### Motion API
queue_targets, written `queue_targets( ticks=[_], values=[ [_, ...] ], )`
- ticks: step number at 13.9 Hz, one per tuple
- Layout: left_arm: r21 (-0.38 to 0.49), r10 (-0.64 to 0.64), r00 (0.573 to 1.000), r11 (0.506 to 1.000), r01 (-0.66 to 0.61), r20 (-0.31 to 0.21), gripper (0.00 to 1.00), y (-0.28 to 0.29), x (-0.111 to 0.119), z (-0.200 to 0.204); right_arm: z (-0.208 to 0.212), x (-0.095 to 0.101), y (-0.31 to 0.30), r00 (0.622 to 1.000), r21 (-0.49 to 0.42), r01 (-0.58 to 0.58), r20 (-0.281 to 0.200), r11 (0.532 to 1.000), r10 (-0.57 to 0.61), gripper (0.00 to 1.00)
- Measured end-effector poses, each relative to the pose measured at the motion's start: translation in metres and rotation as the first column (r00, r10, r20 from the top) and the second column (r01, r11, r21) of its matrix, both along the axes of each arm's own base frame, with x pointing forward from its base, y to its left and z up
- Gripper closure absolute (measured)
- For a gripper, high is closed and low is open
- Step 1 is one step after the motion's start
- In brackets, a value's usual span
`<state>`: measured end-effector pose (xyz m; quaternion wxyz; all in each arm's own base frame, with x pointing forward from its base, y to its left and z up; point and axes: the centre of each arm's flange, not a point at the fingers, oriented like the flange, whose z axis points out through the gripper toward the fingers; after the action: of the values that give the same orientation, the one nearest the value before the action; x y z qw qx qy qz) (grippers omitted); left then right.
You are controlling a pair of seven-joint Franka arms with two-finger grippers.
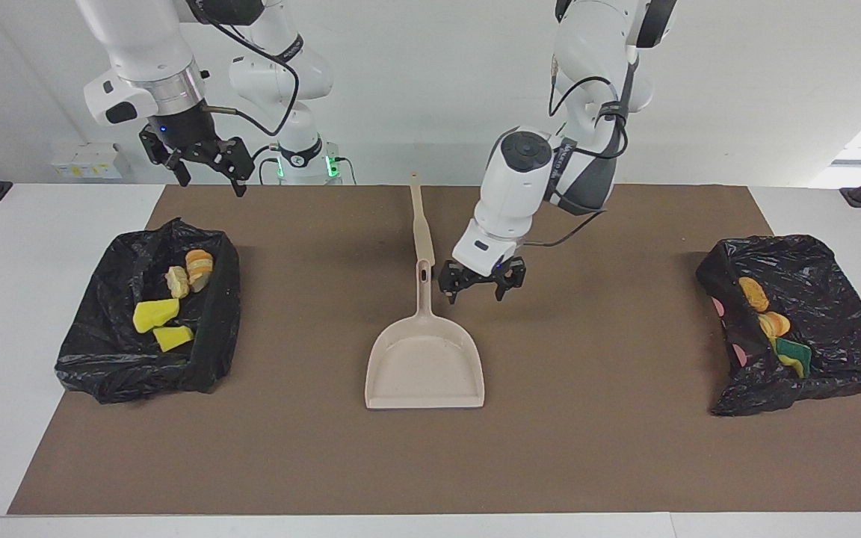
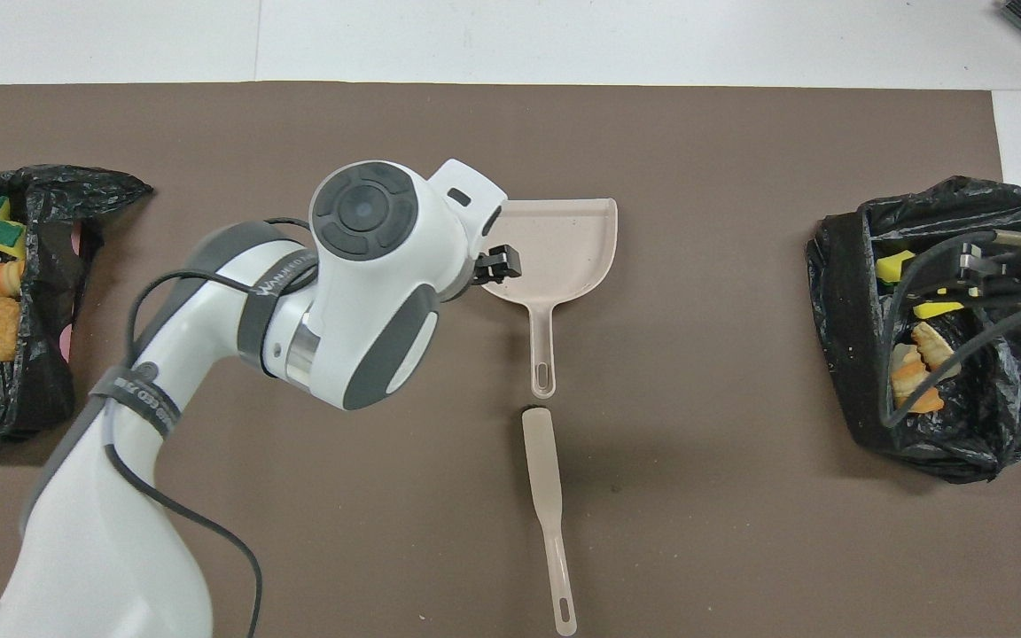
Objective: Sweep and dump trash in bin
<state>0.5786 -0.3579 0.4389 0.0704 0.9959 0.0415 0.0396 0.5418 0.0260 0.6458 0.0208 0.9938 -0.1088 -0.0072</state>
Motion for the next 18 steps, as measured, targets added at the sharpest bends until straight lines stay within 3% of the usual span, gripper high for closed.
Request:
queue_targets(
  ticks=[4,7,12,18],
  values=[
    [0.014,-0.056,0.998,0.998,0.055,0.036,0.0,0.081,0.035,0.026,0.0,0.0,0.0,1.0,0.0,0.0,0.0,1.0,0.0,0.0],
    [0.033,-0.1,0.994,0.995,0.099,0.046,0.0,0.151,0.049,0.056,0.0,0.0,0.0,1.0,0.0,0.0,0.0,1.0,0.0,0.0],
    [0.065,-0.195,0.98,0.979,0.192,0.043,0.0,0.255,0.051,0.093,0.0,0.0,0.0,1.0,0.0,0.0,0.0,1.0,0.0,0.0],
    [0.069,-0.259,0.966,0.963,0.26,-0.013,0.0,0.312,0.03,0.122,0.0,0.0,0.0,1.0,0.0,0.0,0.0,1.0,0.0,0.0]
  ],
)
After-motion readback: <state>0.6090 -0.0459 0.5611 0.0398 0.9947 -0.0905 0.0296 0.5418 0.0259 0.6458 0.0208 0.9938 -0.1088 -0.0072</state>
